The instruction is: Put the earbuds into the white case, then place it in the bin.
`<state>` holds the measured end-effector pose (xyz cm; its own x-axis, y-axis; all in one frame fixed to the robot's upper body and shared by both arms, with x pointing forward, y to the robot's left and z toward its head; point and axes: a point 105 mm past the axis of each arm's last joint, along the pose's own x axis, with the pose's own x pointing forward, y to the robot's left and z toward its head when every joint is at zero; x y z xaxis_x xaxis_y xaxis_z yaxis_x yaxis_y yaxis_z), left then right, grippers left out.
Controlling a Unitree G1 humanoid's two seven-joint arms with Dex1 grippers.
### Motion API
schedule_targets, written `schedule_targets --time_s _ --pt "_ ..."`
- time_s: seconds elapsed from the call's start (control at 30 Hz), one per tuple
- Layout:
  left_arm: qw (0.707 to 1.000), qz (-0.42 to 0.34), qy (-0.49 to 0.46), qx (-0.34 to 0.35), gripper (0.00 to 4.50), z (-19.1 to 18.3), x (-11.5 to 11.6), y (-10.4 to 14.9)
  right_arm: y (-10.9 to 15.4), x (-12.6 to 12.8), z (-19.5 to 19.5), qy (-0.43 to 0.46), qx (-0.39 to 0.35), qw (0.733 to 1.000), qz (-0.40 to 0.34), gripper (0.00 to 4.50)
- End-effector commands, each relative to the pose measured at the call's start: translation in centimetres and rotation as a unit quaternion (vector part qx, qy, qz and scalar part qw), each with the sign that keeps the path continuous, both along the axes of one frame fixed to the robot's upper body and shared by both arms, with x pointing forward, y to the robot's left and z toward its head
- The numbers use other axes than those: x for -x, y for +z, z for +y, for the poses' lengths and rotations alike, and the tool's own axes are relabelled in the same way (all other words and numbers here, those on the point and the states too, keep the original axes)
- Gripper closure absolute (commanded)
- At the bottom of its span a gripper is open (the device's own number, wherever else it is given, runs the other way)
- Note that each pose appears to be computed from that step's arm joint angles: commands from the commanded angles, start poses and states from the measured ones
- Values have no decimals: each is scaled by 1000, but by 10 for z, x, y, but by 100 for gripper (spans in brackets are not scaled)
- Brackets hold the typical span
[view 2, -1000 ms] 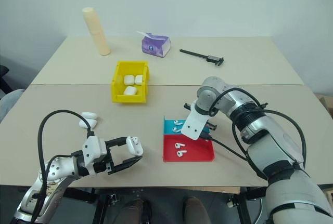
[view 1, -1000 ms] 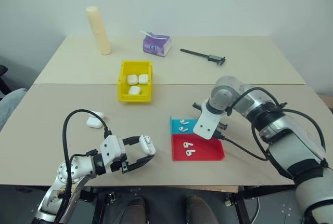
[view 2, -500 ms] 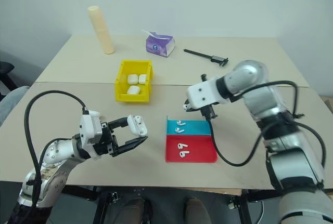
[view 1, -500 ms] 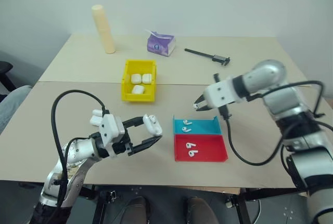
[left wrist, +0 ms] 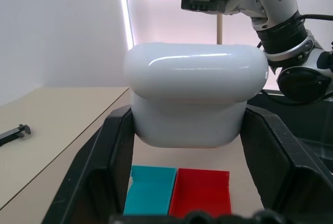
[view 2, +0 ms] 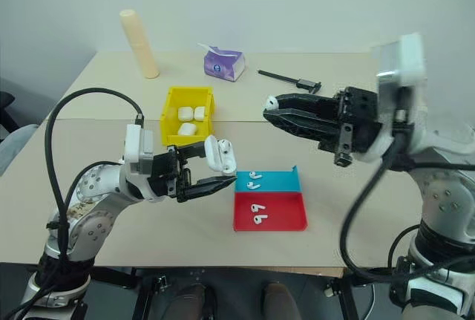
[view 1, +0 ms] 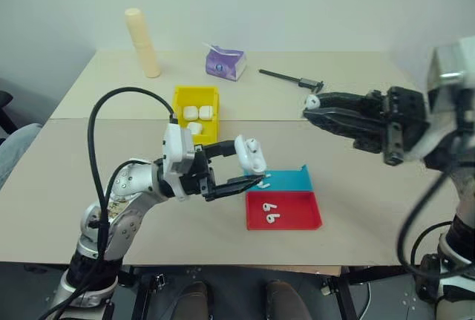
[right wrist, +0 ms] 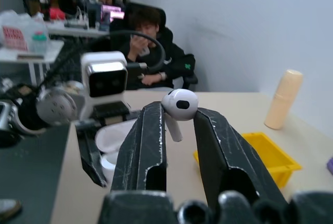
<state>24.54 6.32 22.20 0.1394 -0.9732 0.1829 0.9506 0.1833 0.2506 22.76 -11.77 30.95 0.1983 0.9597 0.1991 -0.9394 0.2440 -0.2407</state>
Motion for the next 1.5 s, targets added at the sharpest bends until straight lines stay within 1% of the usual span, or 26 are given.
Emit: schedule_targets --time_s 0.03,0.1,0.17,0.23,0.37,1.03,1.27,1.37,1.47,1.5 --pt "999 -22 -27 12 173 -4 8 10 -3 23 11 48 -15 999 19 367" --pt "999 -22 -25 12 173 -6 7 10 -8 26 17 59 -16 997 40 367" --pt "999 -24 -24 13 173 -6 8 10 -12 23 19 57 -25 996 69 367" --pt "999 -25 -24 13 173 -7 9 9 -23 19 24 45 -3 996 82 367" --pt "999 -26 -20 13 173 -7 9 9 -30 16 27 45 12 994 96 367" --pt "999 -36 -14 22 173 -10 10 7 -49 10 36 48 45 992 111 367" --pt "999 -40 -12 20 173 -11 9 7 -53 12 37 52 55 992 104 367" --pt "999 -40 -12 20 173 -11 9 6 -54 14 36 51 65 992 94 290" --pt "999 -39 -12 18 173 -11 8 6 -54 14 33 45 66 993 89 196" --pt "999 -38 -11 18 173 -11 8 6 -53 13 31 43 65 993 85 196"
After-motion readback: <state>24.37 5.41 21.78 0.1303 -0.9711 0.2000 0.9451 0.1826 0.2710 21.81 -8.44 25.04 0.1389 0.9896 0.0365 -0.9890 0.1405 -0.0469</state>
